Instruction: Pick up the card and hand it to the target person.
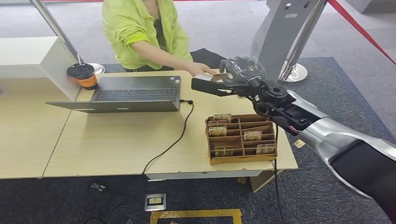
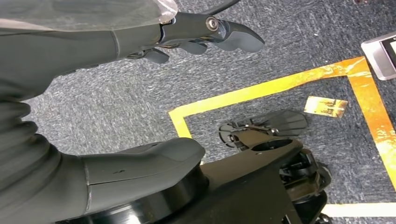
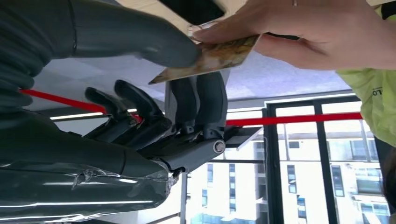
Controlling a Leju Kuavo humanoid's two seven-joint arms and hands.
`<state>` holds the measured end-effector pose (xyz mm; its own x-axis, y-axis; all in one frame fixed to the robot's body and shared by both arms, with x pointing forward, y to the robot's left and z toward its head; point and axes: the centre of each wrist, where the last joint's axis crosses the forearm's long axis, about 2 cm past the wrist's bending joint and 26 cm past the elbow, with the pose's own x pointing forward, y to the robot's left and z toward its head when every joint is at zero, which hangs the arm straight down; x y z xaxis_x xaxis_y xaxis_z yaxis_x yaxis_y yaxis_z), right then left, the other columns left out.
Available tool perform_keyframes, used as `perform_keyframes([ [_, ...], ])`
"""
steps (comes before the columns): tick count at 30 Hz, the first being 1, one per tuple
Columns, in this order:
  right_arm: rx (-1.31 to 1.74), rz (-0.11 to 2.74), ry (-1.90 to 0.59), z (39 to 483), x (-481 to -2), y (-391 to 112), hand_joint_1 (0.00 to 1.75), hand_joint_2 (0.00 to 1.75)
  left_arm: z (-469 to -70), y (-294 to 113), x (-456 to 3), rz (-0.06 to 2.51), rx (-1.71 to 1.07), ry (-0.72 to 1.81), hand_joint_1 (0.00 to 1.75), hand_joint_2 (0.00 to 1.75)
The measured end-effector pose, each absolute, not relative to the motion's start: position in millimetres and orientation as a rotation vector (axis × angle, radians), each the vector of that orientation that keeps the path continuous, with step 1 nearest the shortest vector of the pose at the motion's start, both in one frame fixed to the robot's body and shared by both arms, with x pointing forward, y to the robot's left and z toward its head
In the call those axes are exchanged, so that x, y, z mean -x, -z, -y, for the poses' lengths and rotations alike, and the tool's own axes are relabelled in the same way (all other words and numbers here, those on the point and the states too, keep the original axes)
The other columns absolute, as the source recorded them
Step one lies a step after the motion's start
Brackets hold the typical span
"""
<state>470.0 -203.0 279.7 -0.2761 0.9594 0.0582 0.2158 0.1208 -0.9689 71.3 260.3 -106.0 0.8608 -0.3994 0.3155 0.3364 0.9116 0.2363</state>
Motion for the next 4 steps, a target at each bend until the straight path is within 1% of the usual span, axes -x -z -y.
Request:
perform_keyframes([
  [1,1.164,1.632,-1.213,202.4,-469.9,-278.5,0.0,1.75,-260.4,106.0,-71.3,0.368,-0.176,0.387,0.0,1.75],
  [4,1.155,1.641,-1.201,202.4,-469.6,-275.6,0.0,1.75,-260.4,106.0,-71.3,0.367,-0.177,0.384,0.0,1.75],
])
